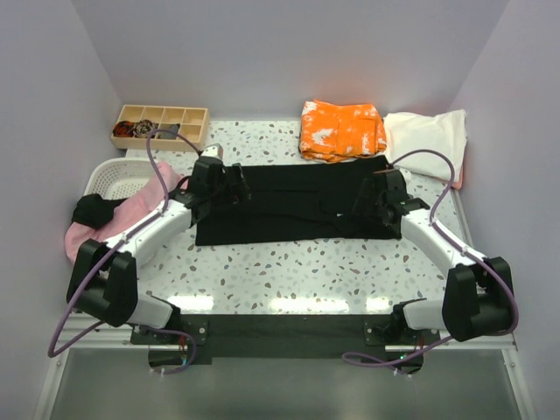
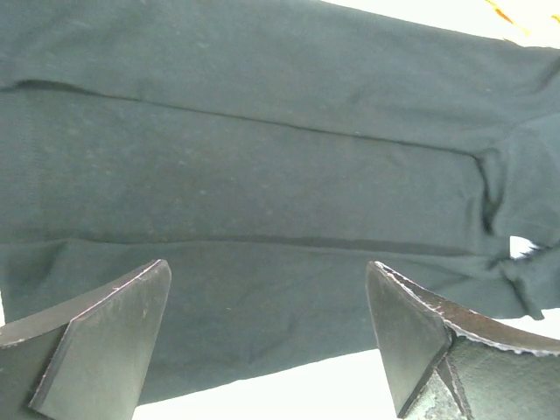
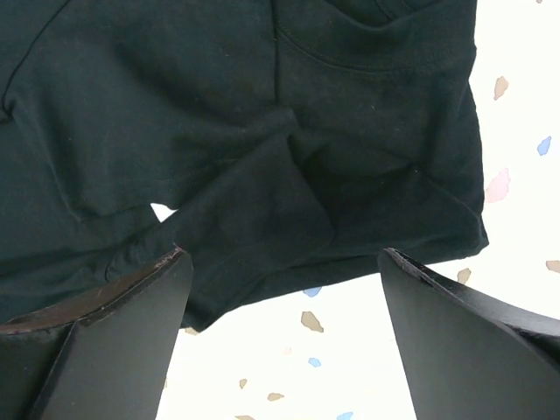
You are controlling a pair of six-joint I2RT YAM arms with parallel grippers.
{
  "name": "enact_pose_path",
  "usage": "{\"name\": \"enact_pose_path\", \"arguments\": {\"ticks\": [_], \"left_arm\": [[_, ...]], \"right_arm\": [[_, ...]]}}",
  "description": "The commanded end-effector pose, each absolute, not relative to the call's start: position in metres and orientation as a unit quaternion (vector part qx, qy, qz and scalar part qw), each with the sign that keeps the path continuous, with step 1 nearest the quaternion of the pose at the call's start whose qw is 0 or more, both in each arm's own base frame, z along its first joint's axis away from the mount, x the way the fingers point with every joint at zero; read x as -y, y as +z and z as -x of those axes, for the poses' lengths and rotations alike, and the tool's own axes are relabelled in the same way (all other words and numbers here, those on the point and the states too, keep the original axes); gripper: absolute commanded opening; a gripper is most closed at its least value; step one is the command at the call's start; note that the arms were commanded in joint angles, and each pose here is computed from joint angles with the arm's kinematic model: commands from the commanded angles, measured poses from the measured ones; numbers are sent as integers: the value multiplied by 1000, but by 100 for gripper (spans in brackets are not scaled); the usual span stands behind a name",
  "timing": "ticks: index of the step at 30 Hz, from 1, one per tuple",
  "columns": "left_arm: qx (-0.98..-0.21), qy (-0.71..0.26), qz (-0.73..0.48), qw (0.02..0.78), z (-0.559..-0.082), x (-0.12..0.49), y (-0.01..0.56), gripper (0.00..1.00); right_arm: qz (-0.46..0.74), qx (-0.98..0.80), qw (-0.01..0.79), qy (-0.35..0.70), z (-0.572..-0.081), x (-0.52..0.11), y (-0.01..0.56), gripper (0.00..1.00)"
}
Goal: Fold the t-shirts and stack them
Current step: Fold the other side of the tshirt into a rectangle
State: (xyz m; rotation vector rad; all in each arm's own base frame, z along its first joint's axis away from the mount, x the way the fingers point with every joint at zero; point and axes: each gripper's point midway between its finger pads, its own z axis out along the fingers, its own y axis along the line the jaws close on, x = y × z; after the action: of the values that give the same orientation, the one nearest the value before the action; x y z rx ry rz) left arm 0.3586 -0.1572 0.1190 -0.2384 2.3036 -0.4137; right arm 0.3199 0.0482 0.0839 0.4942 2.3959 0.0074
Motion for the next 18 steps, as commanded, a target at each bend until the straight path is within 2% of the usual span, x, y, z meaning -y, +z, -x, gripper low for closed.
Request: {"name": "enact_pose_path", "arguments": {"ticks": [1,8,18], "left_arm": [[-889,-124,83,432,-368,147,142,100],[-867,-86,93,481,-357,136,168,100],[-869,-61,89,483,-349,137,158,100]], "right_arm": [[-170,-909,380,24,-330,-52,106,94],[-164,-902,398,25,-325,-50,115,98],[-163,-901,401,20,-312,-44,110,98]]}}
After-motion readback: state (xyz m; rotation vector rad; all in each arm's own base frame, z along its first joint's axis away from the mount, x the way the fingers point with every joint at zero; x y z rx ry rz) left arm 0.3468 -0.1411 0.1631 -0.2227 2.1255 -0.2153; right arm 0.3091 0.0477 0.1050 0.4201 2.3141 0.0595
